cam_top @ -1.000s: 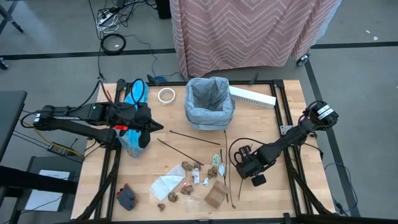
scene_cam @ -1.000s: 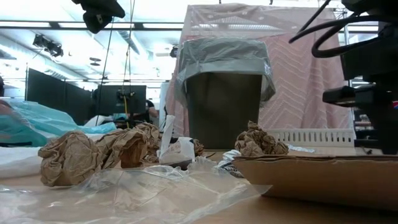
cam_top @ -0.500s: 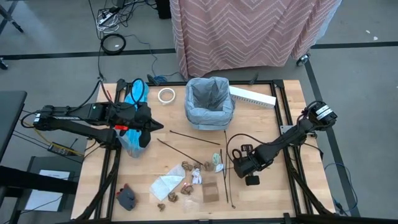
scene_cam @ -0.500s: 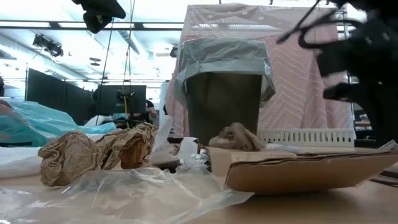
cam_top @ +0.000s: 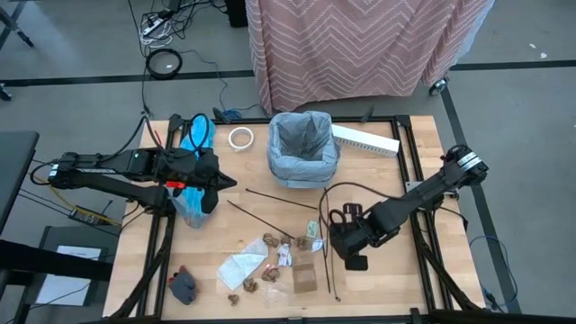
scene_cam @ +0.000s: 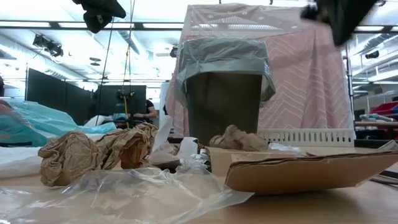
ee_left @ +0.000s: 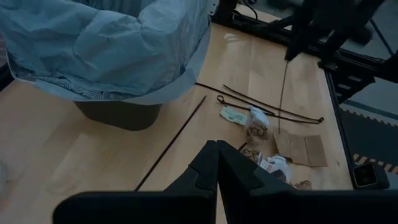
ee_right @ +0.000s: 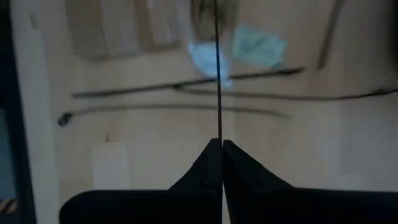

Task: Place trash/remove bag and relplace
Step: Put the zip tie into the trash bin

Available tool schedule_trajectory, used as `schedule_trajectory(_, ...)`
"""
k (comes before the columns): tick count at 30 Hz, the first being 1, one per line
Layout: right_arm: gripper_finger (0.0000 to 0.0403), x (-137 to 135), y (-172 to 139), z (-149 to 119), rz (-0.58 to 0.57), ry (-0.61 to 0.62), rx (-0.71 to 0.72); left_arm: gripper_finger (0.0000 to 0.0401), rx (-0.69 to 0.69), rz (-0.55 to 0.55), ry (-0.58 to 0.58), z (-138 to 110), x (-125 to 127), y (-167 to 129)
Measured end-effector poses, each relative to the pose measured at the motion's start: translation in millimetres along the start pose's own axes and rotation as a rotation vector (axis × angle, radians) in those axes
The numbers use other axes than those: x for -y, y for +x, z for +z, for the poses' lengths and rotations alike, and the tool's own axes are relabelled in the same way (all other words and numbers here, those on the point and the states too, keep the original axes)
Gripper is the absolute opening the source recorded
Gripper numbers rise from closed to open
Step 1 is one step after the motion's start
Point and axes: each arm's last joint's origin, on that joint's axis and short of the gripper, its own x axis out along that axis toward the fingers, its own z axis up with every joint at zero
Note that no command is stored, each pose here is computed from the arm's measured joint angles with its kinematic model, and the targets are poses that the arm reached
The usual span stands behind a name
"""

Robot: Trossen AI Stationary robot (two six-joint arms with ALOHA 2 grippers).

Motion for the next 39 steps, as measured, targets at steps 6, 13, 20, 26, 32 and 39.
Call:
schedule_trajectory(6, 0.0000, 26, -72, 39, -0.196, 0.032, 0.263, 0.0015, 0.017, 0.006, -0.001, 1, 0, 0)
schedule_trajectory(13, 0.0000, 106, -148, 88, -0.426, 0.201, 0.618, 0.0015, 0.045, 0.034, 0.002, 3, 0, 0)
schedule_trajectory(20, 0.0000, 168, -166, 121, -0.469, 0.167, 0.857, 0.0015, 0.142, 0.049, 0.012, 12, 1, -1)
schedule_trajectory(26, 0.0000, 200, -131, 140, -0.432, 0.132, 1.018, 0.0015, 0.177, 0.058, 0.025, 15, 2, -1)
schedule_trajectory(32, 0.0000, 217, -83, 129, -0.390, 0.240, 1.098, 0.0015, 0.177, 0.058, 0.024, 15, 2, -1)
schedule_trajectory(39, 0.0000, 226, -55, 75, -0.364, 0.434, 1.373, 0.0015, 0.199, 0.071, 0.018, 17, 2, -2)
